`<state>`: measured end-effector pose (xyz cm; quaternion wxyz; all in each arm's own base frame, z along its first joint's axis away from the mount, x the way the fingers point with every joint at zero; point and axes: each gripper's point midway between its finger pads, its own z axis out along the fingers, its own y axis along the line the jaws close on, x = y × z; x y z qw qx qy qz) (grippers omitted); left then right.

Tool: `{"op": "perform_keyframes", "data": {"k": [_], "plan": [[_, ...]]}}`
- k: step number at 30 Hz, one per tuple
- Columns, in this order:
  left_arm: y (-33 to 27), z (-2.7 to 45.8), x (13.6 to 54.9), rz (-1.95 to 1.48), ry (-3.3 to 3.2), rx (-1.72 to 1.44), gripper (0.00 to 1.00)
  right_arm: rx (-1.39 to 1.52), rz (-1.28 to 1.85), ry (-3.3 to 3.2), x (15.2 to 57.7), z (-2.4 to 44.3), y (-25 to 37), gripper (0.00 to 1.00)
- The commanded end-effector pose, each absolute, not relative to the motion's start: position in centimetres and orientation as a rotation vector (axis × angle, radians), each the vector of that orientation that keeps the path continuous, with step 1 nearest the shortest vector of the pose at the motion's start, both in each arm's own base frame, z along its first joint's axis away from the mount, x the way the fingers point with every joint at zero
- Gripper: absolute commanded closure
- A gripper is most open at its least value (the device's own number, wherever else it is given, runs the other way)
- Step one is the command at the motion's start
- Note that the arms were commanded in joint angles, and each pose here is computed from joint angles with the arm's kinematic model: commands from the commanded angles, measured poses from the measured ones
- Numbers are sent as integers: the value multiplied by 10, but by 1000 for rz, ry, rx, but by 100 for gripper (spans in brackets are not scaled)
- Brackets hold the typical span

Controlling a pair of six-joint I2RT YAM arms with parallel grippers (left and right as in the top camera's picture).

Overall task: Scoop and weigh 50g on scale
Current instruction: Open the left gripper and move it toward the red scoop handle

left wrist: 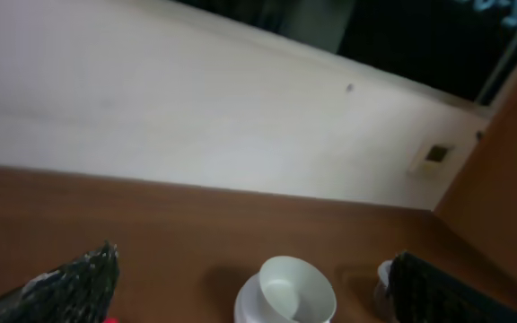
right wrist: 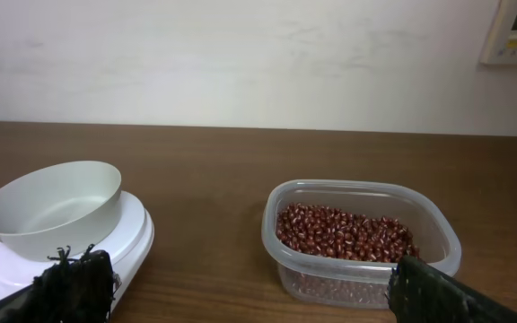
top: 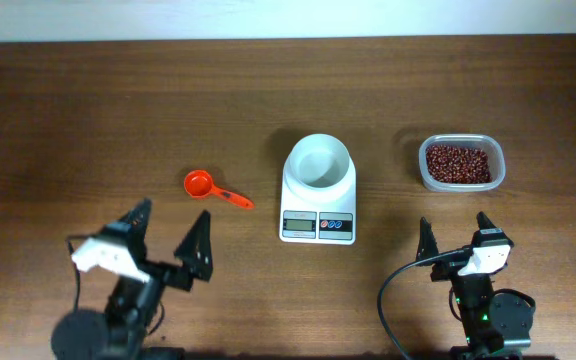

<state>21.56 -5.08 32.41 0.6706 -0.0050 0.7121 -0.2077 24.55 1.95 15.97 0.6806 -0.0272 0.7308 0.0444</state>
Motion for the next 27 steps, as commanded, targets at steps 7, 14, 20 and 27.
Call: {"op": "perform_keyframes", "data": {"k": [7,14,20,27], "plan": [[-42,314,282,-398,1917,-100,1,-55,100,1640,245,158,19,1],[-45,264,320,-410,2141,-139,1,-55,100,1640,245,158,19,1],[-55,222,335,-473,2282,-139,1,-55,100,1640,245,158,19,1],[-32,174,350,-302,2414,-242,1,-55,100,1641,245,158,19,1]]}}
